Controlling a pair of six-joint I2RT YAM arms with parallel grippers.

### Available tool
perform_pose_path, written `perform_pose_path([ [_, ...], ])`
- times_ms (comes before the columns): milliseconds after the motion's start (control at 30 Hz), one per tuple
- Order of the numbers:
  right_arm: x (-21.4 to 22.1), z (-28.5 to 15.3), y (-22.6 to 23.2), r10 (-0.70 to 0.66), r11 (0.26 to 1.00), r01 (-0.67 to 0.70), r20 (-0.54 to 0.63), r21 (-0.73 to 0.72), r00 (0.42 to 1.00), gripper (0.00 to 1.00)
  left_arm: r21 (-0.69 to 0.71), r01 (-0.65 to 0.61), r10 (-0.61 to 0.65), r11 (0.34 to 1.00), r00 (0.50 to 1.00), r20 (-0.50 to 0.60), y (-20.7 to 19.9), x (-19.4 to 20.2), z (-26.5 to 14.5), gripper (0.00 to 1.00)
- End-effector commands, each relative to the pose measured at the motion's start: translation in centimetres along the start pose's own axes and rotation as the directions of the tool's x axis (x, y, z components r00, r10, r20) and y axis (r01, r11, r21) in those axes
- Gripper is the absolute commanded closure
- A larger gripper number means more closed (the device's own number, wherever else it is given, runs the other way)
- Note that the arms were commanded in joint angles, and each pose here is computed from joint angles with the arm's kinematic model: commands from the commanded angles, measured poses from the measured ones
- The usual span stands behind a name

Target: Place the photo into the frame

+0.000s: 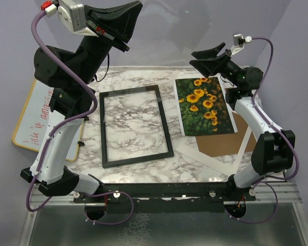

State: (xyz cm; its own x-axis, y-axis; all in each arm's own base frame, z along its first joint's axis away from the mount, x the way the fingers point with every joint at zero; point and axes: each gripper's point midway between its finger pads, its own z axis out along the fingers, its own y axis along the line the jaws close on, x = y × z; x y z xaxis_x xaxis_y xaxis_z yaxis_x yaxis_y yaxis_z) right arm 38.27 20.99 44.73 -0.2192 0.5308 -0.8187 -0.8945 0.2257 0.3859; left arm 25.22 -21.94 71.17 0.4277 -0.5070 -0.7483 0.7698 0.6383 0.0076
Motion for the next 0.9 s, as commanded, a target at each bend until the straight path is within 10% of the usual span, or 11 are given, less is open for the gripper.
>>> perform_pose_path([
  [0,-0.7,0.3,4.3,-0.074,0.98,0.074,0.004,-0.185,0.997,0.04,-0.005,0.014,-0.013,1.0,0.999,0.04,0.0,-1.1,0.1,1.0],
  [300,0.5,-1.3,9.8,-0.121,0.922,0.092,-0.053,-0.377,0.991,0.1,-0.123,0.051,-0.042,0.991,0.996,0.073,2.3,-0.7,0.6,1.0],
  [633,1.0,-2.1,11.2,-0.1,0.935,0.051,-0.123,-0.35,0.987,0.81,-0.263,0.051,-0.035,0.963,0.997,0.064,5.3,1.1,0.9,1.0],
  [867,0.0,-1.5,11.0,-0.038,0.952,0.0,-0.121,-0.305,0.992,0.98,-0.347,0.044,-0.038,0.937,0.999,0.025,7.0,3.1,0.3,1.0],
])
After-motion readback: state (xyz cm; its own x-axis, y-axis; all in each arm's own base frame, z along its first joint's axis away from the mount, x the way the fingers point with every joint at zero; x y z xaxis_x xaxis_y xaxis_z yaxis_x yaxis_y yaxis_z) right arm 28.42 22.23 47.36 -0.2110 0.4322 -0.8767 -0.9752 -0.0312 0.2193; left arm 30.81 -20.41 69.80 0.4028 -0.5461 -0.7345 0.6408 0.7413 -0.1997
